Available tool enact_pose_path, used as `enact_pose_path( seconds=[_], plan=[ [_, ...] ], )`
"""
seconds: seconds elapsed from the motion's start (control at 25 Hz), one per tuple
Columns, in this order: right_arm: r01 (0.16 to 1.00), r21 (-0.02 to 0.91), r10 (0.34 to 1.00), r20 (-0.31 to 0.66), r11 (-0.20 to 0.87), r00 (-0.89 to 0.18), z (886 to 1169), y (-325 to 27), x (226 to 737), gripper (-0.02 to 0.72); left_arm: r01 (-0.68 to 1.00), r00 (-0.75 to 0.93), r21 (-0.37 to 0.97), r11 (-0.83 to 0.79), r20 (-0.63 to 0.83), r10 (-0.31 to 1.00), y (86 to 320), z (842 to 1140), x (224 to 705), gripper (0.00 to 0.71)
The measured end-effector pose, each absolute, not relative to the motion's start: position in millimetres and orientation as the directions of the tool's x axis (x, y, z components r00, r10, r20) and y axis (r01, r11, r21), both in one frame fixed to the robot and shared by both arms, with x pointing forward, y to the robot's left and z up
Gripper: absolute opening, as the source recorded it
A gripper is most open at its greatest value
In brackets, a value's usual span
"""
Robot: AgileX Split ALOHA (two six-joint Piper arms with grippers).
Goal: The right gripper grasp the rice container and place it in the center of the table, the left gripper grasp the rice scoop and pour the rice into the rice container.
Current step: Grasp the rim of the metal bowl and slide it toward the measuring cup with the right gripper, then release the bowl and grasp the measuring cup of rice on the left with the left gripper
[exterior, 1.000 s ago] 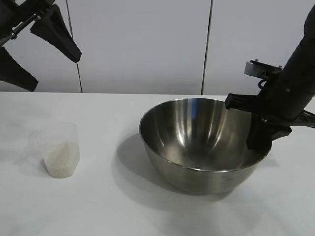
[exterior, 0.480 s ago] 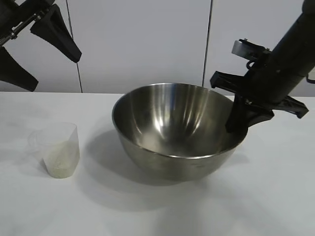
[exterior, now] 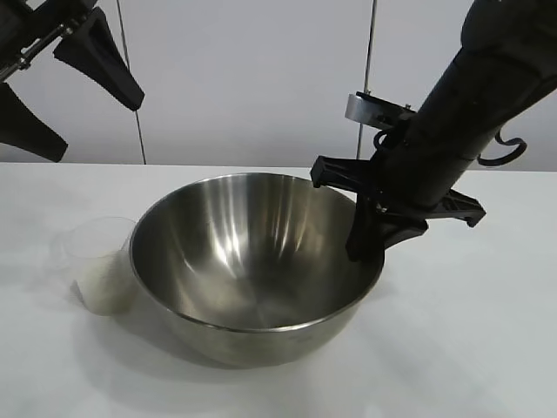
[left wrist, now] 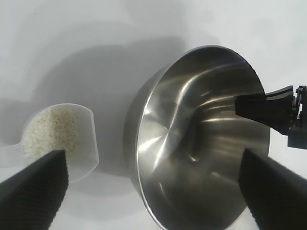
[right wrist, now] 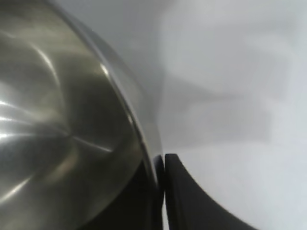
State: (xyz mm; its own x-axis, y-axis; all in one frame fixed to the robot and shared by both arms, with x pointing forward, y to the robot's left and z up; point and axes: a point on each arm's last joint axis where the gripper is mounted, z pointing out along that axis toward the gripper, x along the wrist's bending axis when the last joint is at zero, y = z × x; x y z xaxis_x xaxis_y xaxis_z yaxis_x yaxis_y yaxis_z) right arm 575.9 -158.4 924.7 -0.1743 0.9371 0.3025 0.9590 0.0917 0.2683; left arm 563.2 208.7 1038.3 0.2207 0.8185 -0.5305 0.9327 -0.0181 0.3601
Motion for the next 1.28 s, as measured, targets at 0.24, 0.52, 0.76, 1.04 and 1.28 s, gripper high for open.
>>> enact_pose_path(
  seconds=[0.24,0.52,0.76,1.04,1.28],
  plan=[
    [0.961,0.258,0.938,0.299,0.096,-0.174,920,-158,576,0.023,0.933,0.221,0.360,-0.018,-0.530,0.818,209,1038,563,0.694],
    [0.951,0.291,0.933,0.302,0.105,-0.196,939,-159,573,0.575,0.933,0.221,0.360,-0.018,-0.530,0.818,209,1038,563,0.694],
    [0.908,0.385,0.934,0.234,0.167,-0.271,1007,-168,578,0.686,0.933,0.221,0.360,-0.018,-0.530,0.818,209,1038,563,0.694],
    [0.912,0.381,0.988,-0.038,0.151,-0.148,1068,-244,589,0.694,0.933,0.221,0.360,-0.018,-0.530,0.818,209,1038,563,0.694],
    [0.954,0.301,0.995,-0.094,-0.007,0.037,1090,-319,568,0.657,0.933,0.221,0.360,-0.018,-0.530,0.818,209,1038,563,0.694]
  ],
)
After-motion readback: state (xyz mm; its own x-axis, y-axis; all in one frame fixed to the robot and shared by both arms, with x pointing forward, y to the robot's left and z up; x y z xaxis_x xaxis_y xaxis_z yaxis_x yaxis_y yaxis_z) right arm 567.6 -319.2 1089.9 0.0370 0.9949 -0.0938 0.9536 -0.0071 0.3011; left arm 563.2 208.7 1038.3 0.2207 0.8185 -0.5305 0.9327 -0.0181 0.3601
